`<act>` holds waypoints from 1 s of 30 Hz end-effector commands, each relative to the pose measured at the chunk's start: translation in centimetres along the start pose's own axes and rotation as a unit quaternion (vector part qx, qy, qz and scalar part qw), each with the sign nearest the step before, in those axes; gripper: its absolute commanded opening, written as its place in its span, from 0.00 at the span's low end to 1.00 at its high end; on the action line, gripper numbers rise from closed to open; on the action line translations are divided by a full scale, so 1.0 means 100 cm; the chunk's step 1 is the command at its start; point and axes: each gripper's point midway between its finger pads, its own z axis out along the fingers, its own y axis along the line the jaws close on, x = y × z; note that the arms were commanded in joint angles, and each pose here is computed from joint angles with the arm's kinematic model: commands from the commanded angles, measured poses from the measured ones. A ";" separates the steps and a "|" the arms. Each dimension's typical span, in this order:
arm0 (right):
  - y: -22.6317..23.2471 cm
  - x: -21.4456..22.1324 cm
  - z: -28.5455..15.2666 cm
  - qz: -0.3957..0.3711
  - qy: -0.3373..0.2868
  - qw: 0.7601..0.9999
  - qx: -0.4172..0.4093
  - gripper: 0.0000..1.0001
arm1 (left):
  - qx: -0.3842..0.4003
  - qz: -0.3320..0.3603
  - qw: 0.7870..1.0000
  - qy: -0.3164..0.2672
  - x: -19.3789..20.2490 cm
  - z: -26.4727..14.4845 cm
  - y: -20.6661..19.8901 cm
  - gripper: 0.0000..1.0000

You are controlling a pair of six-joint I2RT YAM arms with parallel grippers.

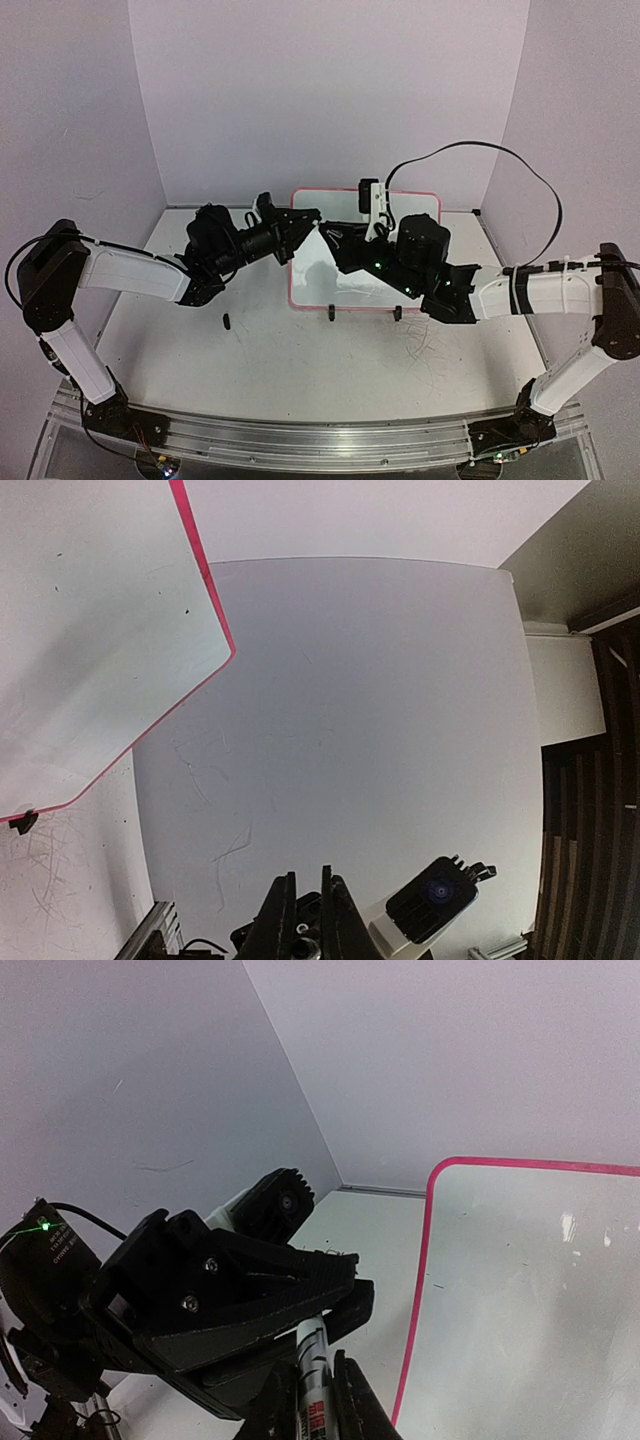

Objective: Write a sentence on the whiteboard
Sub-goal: Pass from the left arm to the right, then hold the whiteboard at the center of the board.

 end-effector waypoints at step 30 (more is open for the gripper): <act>-0.077 -0.078 -0.096 -0.157 0.013 0.953 0.260 0.00 | -0.165 0.309 0.936 -0.047 -0.062 -0.086 -0.008 0.99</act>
